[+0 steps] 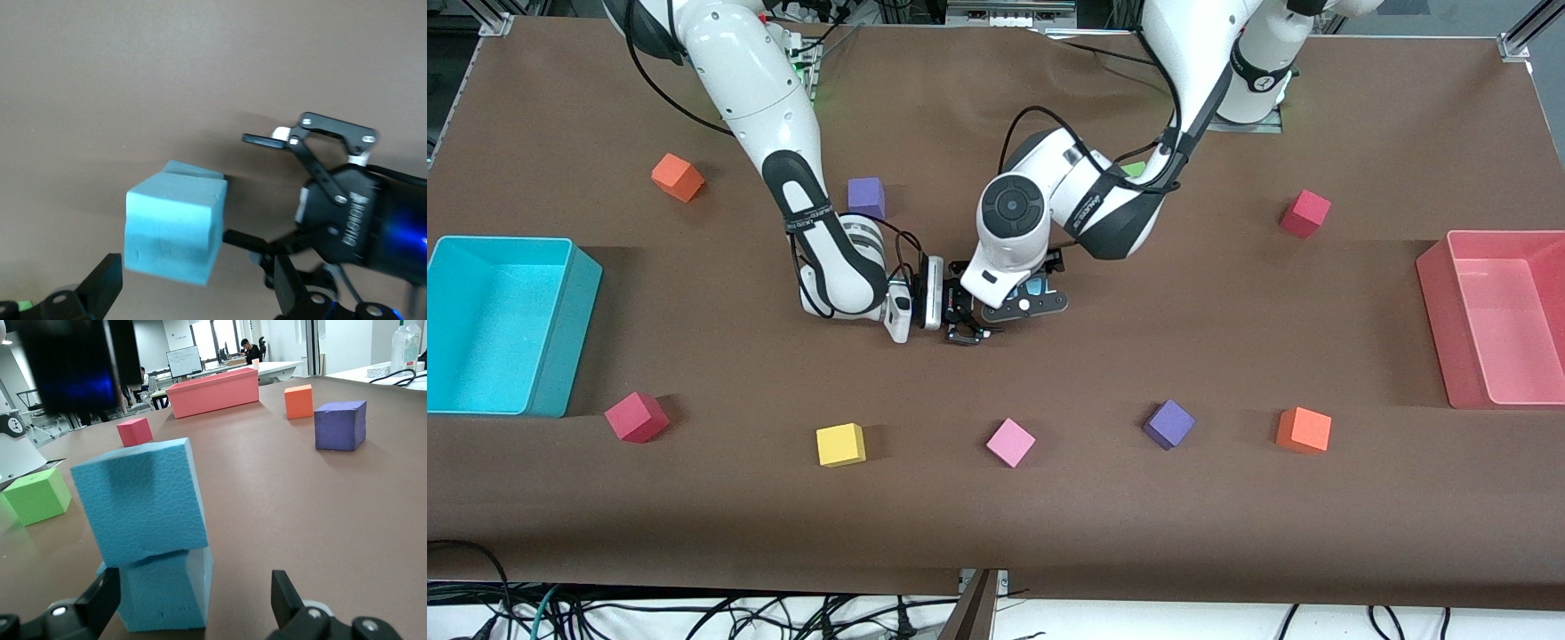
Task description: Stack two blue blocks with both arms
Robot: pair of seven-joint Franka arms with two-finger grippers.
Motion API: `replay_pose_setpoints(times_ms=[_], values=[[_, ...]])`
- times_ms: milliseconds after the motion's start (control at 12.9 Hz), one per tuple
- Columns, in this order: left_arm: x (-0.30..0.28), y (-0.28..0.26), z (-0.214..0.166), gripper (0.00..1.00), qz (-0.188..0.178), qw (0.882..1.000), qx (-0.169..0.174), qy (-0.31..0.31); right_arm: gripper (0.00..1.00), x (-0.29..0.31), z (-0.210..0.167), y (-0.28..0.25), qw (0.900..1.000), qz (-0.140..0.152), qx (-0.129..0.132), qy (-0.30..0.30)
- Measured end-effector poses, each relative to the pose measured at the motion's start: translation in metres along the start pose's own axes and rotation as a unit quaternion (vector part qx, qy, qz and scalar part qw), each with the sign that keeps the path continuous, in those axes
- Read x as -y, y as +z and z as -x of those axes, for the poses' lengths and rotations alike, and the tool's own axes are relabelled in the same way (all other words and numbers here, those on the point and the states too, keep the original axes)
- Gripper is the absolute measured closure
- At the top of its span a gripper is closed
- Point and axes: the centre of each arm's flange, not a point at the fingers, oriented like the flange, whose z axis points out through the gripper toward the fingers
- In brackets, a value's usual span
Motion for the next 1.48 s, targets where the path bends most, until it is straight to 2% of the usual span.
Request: replay_pose_setpoints(times_ms=[311, 544, 932, 1166, 1321, 1476], values=[[0.027, -0.06, -0.004, 0.0, 0.002, 1.0, -0.001, 0.003, 0.0, 0.0, 0.001, 0.0, 1.0, 0.0, 0.001, 0.001], [0.062, -0.108, -0.012, 0.0, 0.012, 1.0, 0.019, 0.008, 0.0, 0.001, 0.003, -0.001, 1.0, 0.0, 0.002, 0.003], [0.1, -0.147, -0.022, 0.0, 0.019, 0.999, 0.028, 0.012, 0.0, 0.003, 0.013, -0.007, 1.0, -0.005, 0.018, 0.004], [0.139, -0.195, -0.02, 0.0, 0.02, 0.999, 0.027, 0.017, 0.0, -0.006, 0.008, -0.022, 0.998, -0.02, 0.058, 0.012], [0.17, -0.223, -0.017, 0.0, 0.018, 0.999, 0.033, 0.022, 0.0, -0.014, -0.019, -0.036, 0.993, -0.033, 0.109, 0.033], [0.194, -0.237, -0.016, 0.0, 0.011, 0.999, 0.046, 0.028, 0.0, -0.023, -0.067, -0.053, 0.983, -0.036, 0.168, 0.058]])
